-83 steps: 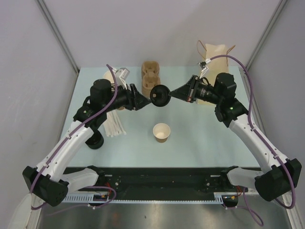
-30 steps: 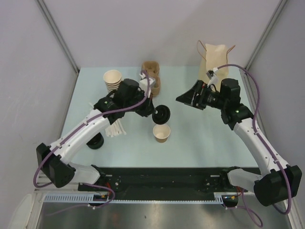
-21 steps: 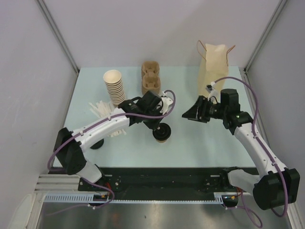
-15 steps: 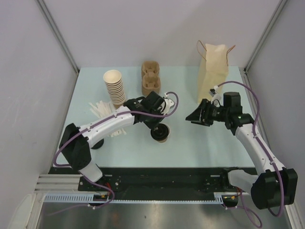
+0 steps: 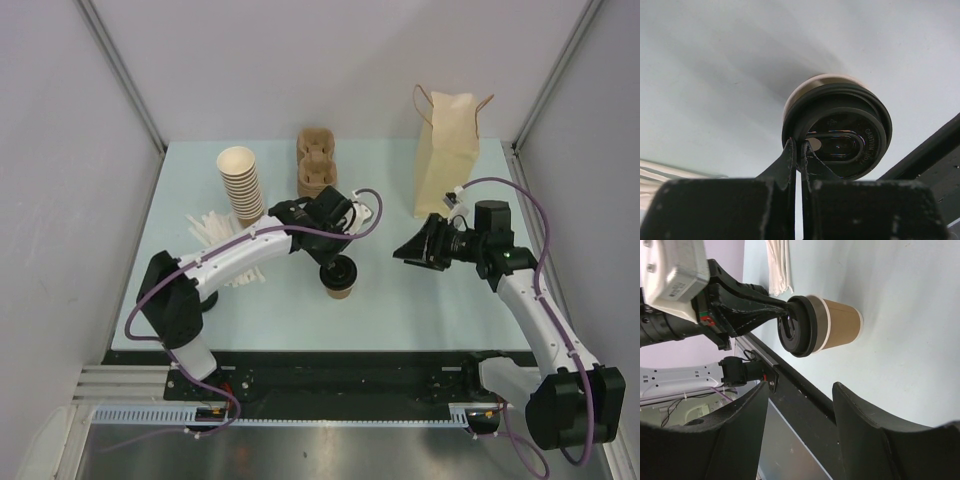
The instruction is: Pack the takeout coffee
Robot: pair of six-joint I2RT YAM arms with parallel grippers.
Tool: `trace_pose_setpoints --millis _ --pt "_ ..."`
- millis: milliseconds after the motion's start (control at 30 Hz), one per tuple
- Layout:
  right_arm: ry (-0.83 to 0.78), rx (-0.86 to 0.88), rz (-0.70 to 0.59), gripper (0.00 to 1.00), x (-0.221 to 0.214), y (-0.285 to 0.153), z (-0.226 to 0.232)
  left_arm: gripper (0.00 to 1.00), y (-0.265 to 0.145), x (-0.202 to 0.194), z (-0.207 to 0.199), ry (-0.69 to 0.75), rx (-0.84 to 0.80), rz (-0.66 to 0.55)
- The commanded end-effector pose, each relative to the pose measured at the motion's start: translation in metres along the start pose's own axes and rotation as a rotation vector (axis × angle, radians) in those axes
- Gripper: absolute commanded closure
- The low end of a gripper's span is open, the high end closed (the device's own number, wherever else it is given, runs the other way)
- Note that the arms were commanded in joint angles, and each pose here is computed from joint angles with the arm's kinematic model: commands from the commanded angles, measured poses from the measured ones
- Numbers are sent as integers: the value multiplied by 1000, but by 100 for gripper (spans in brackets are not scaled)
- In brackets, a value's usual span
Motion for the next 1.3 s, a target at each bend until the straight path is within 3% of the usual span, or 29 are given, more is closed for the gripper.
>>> trace_pose_setpoints --millis 0,833,1267 --pt "-35 32 -20 41 2 -5 3 100 -1 6 -1 25 12 -7" --pt "-13 42 -20 40 1 -3 -1 94 9 11 -2 26 26 9" --pt "-20 49 -27 38 2 -3 0 87 15 11 -3 31 28 24"
Point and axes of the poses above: each gripper's point midway between its finger pads, its own y axis out along the fingers, its own z axis along the line the jaws close on, x = y × z, the point moved 9 cm from there along -y, back along the fingers, and after that the axes turned 11 degrees about -y, right-handed, at the moved point
